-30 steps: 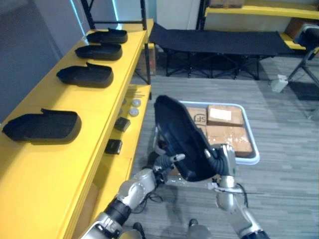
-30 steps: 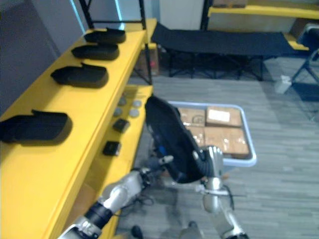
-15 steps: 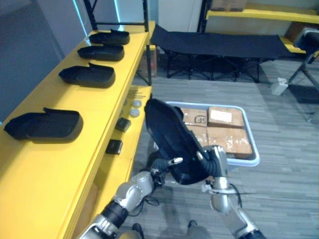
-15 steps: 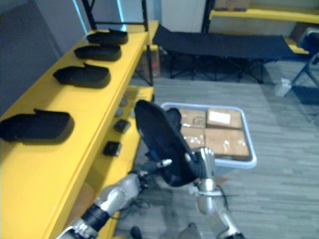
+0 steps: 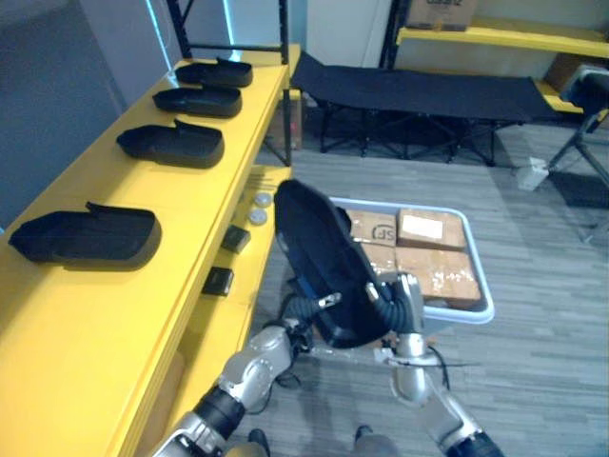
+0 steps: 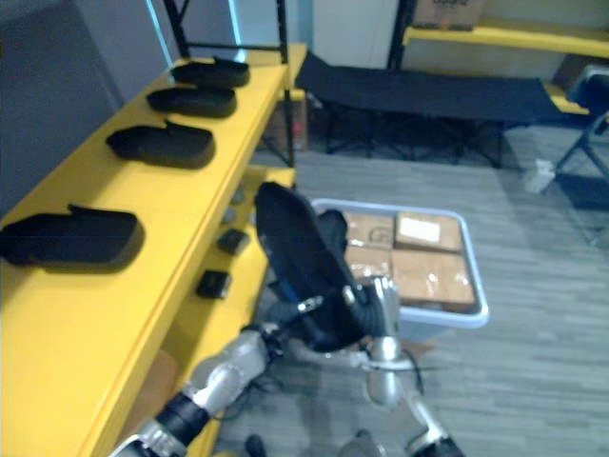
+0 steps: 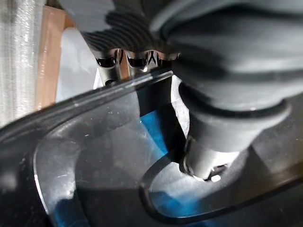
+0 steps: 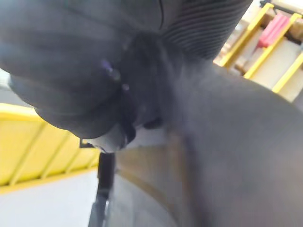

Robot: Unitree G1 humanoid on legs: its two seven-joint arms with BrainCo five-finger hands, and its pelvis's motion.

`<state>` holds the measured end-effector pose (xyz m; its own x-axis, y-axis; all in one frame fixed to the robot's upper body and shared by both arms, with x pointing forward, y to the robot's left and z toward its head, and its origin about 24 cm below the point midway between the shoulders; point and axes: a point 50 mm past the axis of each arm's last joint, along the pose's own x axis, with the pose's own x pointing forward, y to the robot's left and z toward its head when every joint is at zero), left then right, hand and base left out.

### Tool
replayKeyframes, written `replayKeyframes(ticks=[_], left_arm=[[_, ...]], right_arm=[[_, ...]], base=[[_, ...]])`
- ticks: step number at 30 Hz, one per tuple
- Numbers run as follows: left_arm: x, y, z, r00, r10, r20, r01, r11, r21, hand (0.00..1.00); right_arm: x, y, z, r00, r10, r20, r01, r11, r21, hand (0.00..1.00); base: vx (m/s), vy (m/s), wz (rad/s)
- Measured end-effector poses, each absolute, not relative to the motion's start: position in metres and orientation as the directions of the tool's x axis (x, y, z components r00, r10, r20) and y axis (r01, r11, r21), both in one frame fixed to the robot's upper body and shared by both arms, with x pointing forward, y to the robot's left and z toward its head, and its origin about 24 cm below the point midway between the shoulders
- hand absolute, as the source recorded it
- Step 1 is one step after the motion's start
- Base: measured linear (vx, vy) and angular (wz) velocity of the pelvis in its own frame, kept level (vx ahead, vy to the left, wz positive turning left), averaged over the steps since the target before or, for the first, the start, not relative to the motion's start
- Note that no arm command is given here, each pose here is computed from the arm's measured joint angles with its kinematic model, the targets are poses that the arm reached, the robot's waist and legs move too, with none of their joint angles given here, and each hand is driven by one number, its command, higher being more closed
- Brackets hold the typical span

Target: Walk over and take plastic housings, then place them on the shelf

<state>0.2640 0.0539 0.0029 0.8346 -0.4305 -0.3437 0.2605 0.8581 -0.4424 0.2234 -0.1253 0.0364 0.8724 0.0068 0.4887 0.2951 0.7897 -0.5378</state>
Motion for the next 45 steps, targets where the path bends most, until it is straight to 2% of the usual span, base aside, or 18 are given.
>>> replayKeyframes(ticks=[12, 19, 22, 27, 30, 32, 35, 38, 41, 45], left_arm=[[0.267, 0.058, 0.008, 0.880, -0.386, -0.278, 0.256, 0.876, -0.408, 1.00], [0.268, 0.057, 0.022, 0.908, -0.366, -0.205, 0.281, 0.893, -0.351, 1.00], [0.270, 0.057, 0.030, 0.926, -0.341, -0.163, 0.275, 0.904, -0.328, 1.00], [0.272, 0.052, 0.045, 0.947, -0.307, -0.091, 0.274, 0.924, -0.265, 1.00], [0.272, 0.044, 0.051, 0.959, -0.279, -0.052, 0.266, 0.948, -0.175, 1.00], [0.272, 0.045, 0.049, 0.972, -0.232, -0.037, 0.230, 0.972, -0.052, 1.00], [0.274, 0.057, 0.036, 0.989, -0.140, -0.054, 0.144, 0.986, 0.084, 1.00], [0.272, 0.079, 0.021, 0.995, -0.006, -0.097, 0.018, 0.992, 0.127, 1.00], [0.269, 0.095, 0.016, 0.990, 0.093, -0.111, -0.080, 0.990, 0.115, 1.00], [0.260, 0.116, 0.013, 0.978, 0.198, -0.063, -0.195, 0.980, 0.050, 1.00]], right_arm=[[0.214, -0.119, 0.036, 0.864, 0.015, 0.504, 0.256, 0.847, -0.466, 0.00], [0.208, -0.117, 0.047, 0.863, -0.025, 0.504, 0.192, 0.940, -0.282, 0.00], [0.207, -0.112, 0.068, 0.832, 0.031, 0.555, 0.107, 0.971, -0.214, 0.00], [0.212, -0.119, 0.103, 0.801, 0.129, 0.585, -0.128, 0.991, -0.042, 0.00], [0.219, -0.132, 0.127, 0.748, 0.156, 0.646, -0.242, 0.969, 0.046, 0.00], [0.221, -0.154, 0.153, 0.681, 0.099, 0.726, -0.285, 0.949, 0.137, 0.00], [0.215, -0.186, 0.177, 0.604, -0.011, 0.797, -0.240, 0.951, 0.195, 0.00], [0.209, -0.207, 0.181, 0.592, -0.079, 0.802, -0.146, 0.968, 0.203, 0.00], [0.203, -0.223, 0.173, 0.624, -0.154, 0.766, -0.049, 0.971, 0.235, 0.00], [0.184, -0.251, 0.128, 0.722, -0.368, 0.586, 0.171, 0.915, 0.365, 0.00]], base=[[-0.01, 0.006, -0.03], [0.00, 0.000, 0.00], [0.02, 0.015, -0.04], [0.00, 0.017, -0.05], [-0.01, 0.011, -0.02], [0.00, 0.000, 0.00], [0.00, 0.000, 0.00], [0.03, 0.012, -0.13], [0.04, 0.015, -0.14], [0.06, 0.022, -0.07]])
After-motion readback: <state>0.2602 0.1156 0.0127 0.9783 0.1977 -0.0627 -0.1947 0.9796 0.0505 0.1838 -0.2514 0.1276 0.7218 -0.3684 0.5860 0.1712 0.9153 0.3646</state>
